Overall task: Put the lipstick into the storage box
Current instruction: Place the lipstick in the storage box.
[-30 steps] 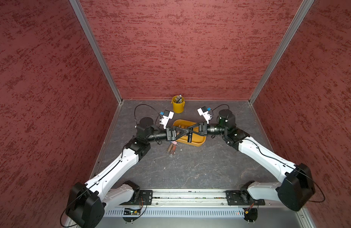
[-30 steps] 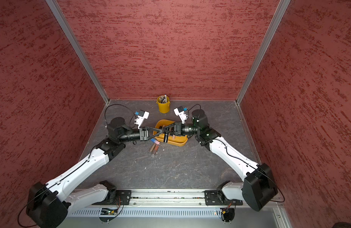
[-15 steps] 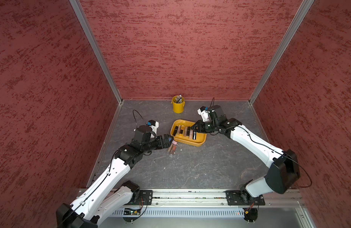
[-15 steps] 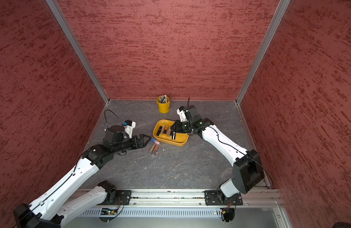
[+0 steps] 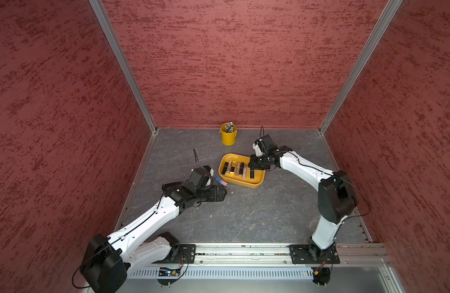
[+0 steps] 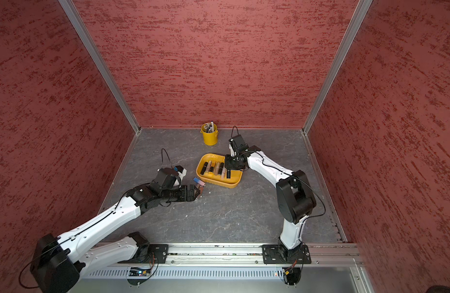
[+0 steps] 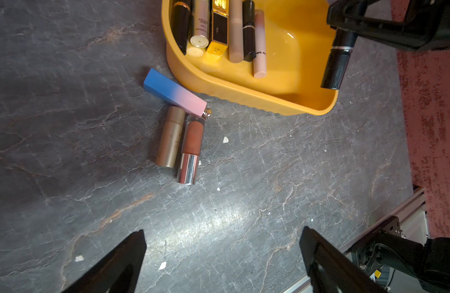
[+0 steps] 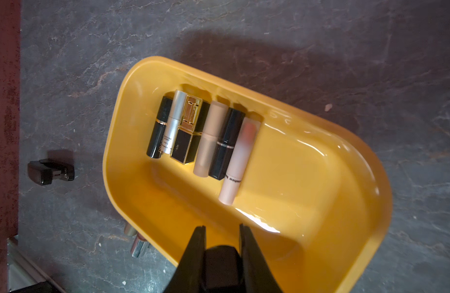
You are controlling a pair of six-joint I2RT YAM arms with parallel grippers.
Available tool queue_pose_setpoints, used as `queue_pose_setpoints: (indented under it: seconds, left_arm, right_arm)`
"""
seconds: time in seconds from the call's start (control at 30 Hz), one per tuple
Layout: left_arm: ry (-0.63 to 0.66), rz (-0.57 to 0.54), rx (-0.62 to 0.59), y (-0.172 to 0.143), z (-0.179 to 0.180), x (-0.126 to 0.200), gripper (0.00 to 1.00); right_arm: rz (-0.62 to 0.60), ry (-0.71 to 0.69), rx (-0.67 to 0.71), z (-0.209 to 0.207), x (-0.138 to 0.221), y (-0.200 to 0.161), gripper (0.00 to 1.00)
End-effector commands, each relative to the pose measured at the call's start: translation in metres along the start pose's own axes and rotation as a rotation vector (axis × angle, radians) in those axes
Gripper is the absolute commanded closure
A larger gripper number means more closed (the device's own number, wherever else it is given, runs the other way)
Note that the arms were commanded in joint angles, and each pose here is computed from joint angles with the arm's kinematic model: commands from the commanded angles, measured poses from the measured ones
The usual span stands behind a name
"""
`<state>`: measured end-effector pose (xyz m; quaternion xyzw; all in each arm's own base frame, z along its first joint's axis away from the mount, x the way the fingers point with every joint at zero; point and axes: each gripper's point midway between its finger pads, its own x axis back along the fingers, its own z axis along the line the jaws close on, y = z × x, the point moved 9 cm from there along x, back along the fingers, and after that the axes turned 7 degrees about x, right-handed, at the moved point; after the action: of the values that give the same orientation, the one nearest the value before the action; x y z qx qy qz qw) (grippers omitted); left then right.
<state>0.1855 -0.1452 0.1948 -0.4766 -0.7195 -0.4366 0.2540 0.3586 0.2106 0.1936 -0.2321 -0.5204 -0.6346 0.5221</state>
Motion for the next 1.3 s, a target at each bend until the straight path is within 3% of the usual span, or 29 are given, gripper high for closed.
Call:
queue_pose_setpoints:
  seconds: [0.0,1.27]
  left_arm:
    - [-0.027,0.006,0.022,-0.004,0.003,-0.007,0.0]
    - [-0.016,0.062,0.028,-0.007,0.008,-0.013,0.0]
  right_arm:
    - [-0.025,-0.038,-0.005,-0.008,-0.008,0.01,0.88]
    - [-0.008,0.052,-0.273,-0.043,-0.078,0.018,0.88]
